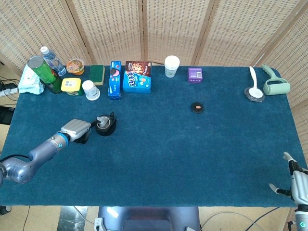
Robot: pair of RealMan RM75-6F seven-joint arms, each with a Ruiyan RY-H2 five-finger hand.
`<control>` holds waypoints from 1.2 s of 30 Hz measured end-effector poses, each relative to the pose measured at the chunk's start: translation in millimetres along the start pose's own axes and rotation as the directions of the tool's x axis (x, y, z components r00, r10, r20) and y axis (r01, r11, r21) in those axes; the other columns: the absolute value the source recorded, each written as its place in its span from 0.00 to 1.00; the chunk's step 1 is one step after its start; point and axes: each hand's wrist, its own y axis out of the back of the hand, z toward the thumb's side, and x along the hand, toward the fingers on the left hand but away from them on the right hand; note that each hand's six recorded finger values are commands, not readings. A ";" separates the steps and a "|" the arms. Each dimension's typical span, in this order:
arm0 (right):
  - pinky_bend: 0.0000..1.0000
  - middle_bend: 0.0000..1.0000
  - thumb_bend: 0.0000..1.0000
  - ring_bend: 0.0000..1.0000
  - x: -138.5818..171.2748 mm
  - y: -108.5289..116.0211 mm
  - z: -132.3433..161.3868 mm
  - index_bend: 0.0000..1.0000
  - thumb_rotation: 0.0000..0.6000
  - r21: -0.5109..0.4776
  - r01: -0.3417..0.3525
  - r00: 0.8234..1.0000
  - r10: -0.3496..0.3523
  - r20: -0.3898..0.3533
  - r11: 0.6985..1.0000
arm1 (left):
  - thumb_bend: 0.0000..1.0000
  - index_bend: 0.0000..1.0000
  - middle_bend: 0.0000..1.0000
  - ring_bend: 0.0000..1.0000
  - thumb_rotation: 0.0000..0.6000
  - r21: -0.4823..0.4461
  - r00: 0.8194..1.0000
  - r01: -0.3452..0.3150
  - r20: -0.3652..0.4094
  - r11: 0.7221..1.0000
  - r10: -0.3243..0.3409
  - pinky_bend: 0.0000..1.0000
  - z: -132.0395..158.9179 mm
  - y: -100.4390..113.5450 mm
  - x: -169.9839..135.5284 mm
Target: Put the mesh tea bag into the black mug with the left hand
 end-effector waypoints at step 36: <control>0.24 0.20 0.03 0.35 0.2 -0.8 -2.7 0.09 1.00 -0.005 -0.005 1.000 0.005 0.014 1.000 | 0.88 0.00 1.00 1.00 1.00 -0.033 0.997 -0.064 0.032 0.997 0.065 0.95 9.9 17.9 -4.6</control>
